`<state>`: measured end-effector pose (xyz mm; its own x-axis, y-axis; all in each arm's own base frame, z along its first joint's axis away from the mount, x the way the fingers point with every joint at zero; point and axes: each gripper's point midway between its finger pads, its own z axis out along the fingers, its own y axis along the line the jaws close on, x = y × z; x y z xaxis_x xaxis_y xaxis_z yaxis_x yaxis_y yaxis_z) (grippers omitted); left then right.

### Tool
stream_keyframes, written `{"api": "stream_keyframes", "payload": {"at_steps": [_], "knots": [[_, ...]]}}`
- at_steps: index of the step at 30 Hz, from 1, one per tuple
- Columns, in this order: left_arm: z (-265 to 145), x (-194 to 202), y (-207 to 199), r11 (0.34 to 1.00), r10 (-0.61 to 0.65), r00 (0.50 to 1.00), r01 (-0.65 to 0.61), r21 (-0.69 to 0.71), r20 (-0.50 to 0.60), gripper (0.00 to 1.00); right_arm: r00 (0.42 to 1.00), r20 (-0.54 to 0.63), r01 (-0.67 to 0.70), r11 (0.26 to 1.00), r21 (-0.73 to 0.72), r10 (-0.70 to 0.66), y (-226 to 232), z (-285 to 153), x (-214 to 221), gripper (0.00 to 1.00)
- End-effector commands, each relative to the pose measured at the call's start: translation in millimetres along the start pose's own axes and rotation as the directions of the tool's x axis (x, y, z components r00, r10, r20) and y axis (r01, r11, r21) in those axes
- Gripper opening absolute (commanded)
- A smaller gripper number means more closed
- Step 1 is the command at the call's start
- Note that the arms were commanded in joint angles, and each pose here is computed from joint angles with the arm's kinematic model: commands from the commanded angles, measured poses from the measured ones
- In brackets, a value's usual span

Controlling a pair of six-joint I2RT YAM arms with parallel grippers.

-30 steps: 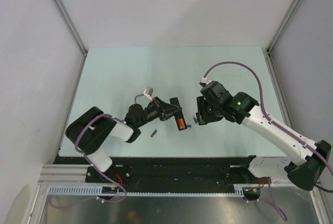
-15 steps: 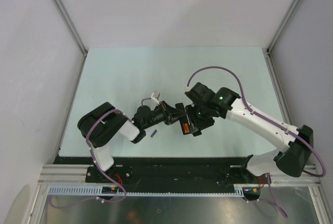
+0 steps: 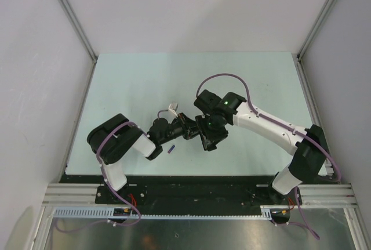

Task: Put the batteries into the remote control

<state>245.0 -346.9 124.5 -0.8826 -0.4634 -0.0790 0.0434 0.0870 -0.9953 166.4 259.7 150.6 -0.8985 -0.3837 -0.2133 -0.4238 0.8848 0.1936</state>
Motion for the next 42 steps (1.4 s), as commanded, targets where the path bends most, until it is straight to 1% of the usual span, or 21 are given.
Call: {"api": "stream_keyframes", "payload": {"at_steps": [1,16,30,35,42], "knots": [[-9.2,-6.2,-80.0,0.942,0.098,0.993,-0.115,0.315,0.068,0.0,0.999,0.039,0.011,1.0,0.0,-0.011,5.0,-6.9,-11.2,0.0],[-15.5,-7.8,-85.2,0.94,0.086,0.991,-0.116,0.322,0.105,0.0,0.999,0.052,-0.015,0.999,0.047,0.013,-1.1,1.9,-17.6,0.0],[-21.9,-7.7,-92.1,0.934,0.087,0.986,-0.131,0.334,0.142,0.0,0.997,0.068,-0.042,0.998,0.036,0.039,3.1,6.4,-23.6,0.0],[-25.1,-10.5,-95.6,0.929,0.1,0.978,-0.158,0.335,0.184,0.0,0.997,0.063,-0.05,0.999,0.02,0.049,8.0,7.4,-22.3,0.0],[-26.8,-10.4,-99.7,0.924,0.106,0.974,-0.171,0.341,0.199,0.0,0.996,0.061,-0.059,0.998,0.01,0.058,11.7,8.4,-22.1,0.0]]}}
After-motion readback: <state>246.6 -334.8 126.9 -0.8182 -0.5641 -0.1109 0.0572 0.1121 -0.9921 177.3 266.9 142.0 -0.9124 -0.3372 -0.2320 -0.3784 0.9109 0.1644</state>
